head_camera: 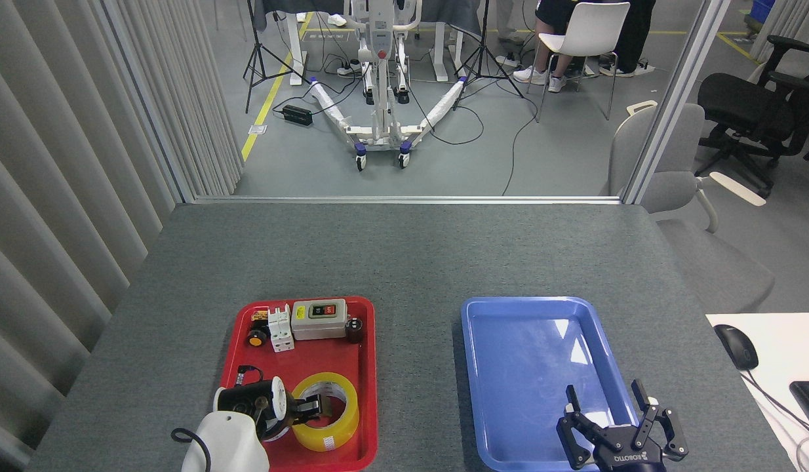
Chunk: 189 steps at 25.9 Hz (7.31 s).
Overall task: Place and move tape with both arms
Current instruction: 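Close the left gripper on the tape roll's edge, then lift the tape roll with the left gripper toward the blue tray, then bring the right gripper to the tape roll held by the left gripper, then grasp the tape roll with the right gripper and release the left gripper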
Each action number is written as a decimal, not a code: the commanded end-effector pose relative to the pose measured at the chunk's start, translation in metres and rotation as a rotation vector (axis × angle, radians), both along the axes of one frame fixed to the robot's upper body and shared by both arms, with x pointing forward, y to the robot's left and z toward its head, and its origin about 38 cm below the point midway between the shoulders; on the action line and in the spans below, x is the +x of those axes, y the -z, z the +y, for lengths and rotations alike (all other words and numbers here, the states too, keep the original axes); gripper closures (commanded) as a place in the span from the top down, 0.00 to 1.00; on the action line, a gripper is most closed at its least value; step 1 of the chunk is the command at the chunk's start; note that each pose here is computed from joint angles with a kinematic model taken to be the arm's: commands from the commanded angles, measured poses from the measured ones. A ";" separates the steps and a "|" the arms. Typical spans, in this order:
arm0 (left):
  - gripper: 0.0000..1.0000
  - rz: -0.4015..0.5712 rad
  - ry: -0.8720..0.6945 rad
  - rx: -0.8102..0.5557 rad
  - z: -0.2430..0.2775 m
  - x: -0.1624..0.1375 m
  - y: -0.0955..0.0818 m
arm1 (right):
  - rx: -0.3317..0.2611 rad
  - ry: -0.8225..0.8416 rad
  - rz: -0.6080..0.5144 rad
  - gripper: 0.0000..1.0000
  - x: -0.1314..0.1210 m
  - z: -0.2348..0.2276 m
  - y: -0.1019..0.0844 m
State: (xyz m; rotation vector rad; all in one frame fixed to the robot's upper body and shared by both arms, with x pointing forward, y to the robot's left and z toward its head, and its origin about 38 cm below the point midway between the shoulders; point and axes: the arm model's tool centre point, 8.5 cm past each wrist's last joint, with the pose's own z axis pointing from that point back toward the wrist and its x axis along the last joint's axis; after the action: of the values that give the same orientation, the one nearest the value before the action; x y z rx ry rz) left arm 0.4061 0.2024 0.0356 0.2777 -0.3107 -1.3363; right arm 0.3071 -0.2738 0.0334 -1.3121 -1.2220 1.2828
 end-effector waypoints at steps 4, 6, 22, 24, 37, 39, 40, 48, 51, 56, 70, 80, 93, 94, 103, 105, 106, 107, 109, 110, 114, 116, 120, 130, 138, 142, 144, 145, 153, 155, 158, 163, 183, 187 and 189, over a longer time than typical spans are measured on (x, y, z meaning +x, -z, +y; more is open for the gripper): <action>1.00 0.046 0.012 0.016 -0.004 -0.001 0.011 | -0.010 0.001 0.002 1.00 -0.001 0.001 0.001; 1.00 0.050 0.011 0.018 -0.003 -0.001 0.012 | -0.010 0.002 0.002 1.00 0.000 0.001 0.001; 0.00 -0.057 0.017 0.050 0.001 0.007 0.007 | -0.016 -0.021 -0.002 1.00 0.006 0.014 -0.001; 0.00 -0.063 0.032 0.051 0.001 0.008 0.006 | -0.021 -0.023 0.000 1.00 0.006 0.014 0.000; 0.00 -0.270 0.003 -0.400 -0.021 -0.009 -0.034 | 0.004 -0.069 -0.022 1.00 0.016 0.037 -0.006; 0.00 -0.338 -0.025 -0.543 -0.022 -0.012 -0.048 | 0.000 -0.084 -0.016 1.00 0.014 0.040 -0.005; 0.00 -0.348 -0.029 -0.637 -0.029 -0.017 -0.053 | -0.003 -0.087 -0.013 1.00 0.013 0.040 -0.003; 0.00 -0.360 0.087 -1.428 -0.078 -0.068 -0.074 | -0.049 -0.113 -0.043 1.00 0.019 0.042 -0.011; 0.00 -0.324 0.258 -1.553 -0.101 -0.093 -0.065 | -0.041 -0.124 -0.080 1.00 0.026 0.047 -0.022; 0.00 -0.223 0.448 -1.585 -0.122 -0.111 -0.047 | -0.018 -0.203 -0.167 1.00 0.051 0.053 -0.055; 0.00 -0.205 0.447 -1.566 -0.120 -0.111 -0.028 | 0.118 -0.846 -0.003 1.00 0.051 -0.015 -0.099; 0.00 -0.205 0.454 -1.548 -0.113 -0.112 -0.026 | 0.063 -1.239 0.108 0.99 0.016 0.034 -0.112; 0.00 -0.236 0.449 -1.524 -0.098 -0.112 -0.022 | 0.035 -1.303 0.164 0.79 0.015 0.105 -0.086; 0.00 -0.236 0.445 -1.522 -0.096 -0.112 -0.021 | 0.028 -1.306 0.174 0.74 0.015 0.108 -0.085; 0.00 -0.239 0.446 -1.519 -0.094 -0.111 -0.022 | 0.025 -1.303 0.176 0.48 0.017 0.108 -0.085; 0.00 -0.239 0.446 -1.519 -0.094 -0.111 -0.022 | 0.025 -1.295 0.175 0.41 0.019 0.109 -0.085; 0.00 -0.239 0.447 -1.518 -0.094 -0.111 -0.021 | 0.025 -1.291 0.177 0.40 0.020 0.108 -0.084; 0.00 -0.242 0.447 -1.517 -0.094 -0.111 -0.022 | 0.026 -1.290 0.177 0.40 0.020 0.107 -0.084; 0.00 -0.241 0.447 -1.514 -0.093 -0.111 -0.021 | 0.027 -1.288 0.181 0.36 0.020 0.107 -0.083; 0.00 -0.241 0.447 -1.514 -0.093 -0.111 -0.021 | 0.026 -1.287 0.180 0.34 0.021 0.107 -0.083; 0.00 -0.242 0.448 -1.513 -0.092 -0.111 -0.022 | 0.027 -1.285 0.187 0.32 0.021 0.105 -0.081; 0.00 -0.243 0.449 -1.513 -0.092 -0.111 -0.022 | 0.029 -1.293 0.186 0.32 0.020 0.106 -0.081; 0.00 -0.249 0.453 -1.512 -0.092 -0.111 -0.023 | 0.030 -1.296 0.185 0.29 0.020 0.106 -0.081; 0.00 -0.256 0.457 -1.512 -0.091 -0.115 -0.020 | 0.033 -1.317 0.186 0.42 0.017 0.106 -0.082; 0.00 -0.257 0.456 -1.511 -0.091 -0.115 -0.020 | 0.059 -1.323 0.170 0.66 0.018 0.118 -0.082; 0.00 -0.256 0.458 -1.511 -0.091 -0.115 -0.020 | 0.059 -1.347 0.136 0.68 0.021 0.136 -0.089; 0.00 -0.257 0.459 -1.511 -0.091 -0.115 -0.020 | 0.049 -1.348 0.135 0.68 0.023 0.142 -0.085; 0.00 -0.258 0.458 -1.510 -0.091 -0.114 -0.020 | 0.052 -1.346 0.135 0.67 0.024 0.147 -0.083; 0.00 -0.257 0.459 -1.511 -0.091 -0.115 -0.020 | 0.023 -1.332 0.171 0.40 0.034 0.151 -0.075; 0.00 -0.258 0.458 -1.510 -0.091 -0.114 -0.020 | 0.032 -1.336 0.168 0.34 0.034 0.155 -0.075; 0.00 -0.258 0.458 -1.510 -0.091 -0.114 -0.020 | 0.038 -1.347 0.174 0.21 0.031 0.159 -0.073; 0.00 -0.263 0.453 -1.509 -0.091 -0.114 -0.019 | 0.039 -1.362 0.176 0.12 0.029 0.161 -0.072; 1.00 -0.407 0.429 -1.487 -0.076 -0.106 -0.023 | 0.080 -1.332 0.122 0.12 0.039 0.148 -0.086; 1.00 -0.493 0.346 -1.289 -0.065 -0.095 -0.003 | 0.183 -1.185 0.030 0.13 0.053 0.123 -0.097; 1.00 -0.555 0.369 -1.145 -0.060 -0.092 0.006 | 0.242 -1.074 -0.008 0.13 0.056 0.098 -0.098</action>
State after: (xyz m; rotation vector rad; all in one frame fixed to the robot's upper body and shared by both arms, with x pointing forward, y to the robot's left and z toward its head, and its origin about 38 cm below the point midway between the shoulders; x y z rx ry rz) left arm 0.3087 0.1347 0.0406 -0.6032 -1.5950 -1.1443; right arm 0.3579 -0.1470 0.1256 -0.3088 -2.1014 1.9447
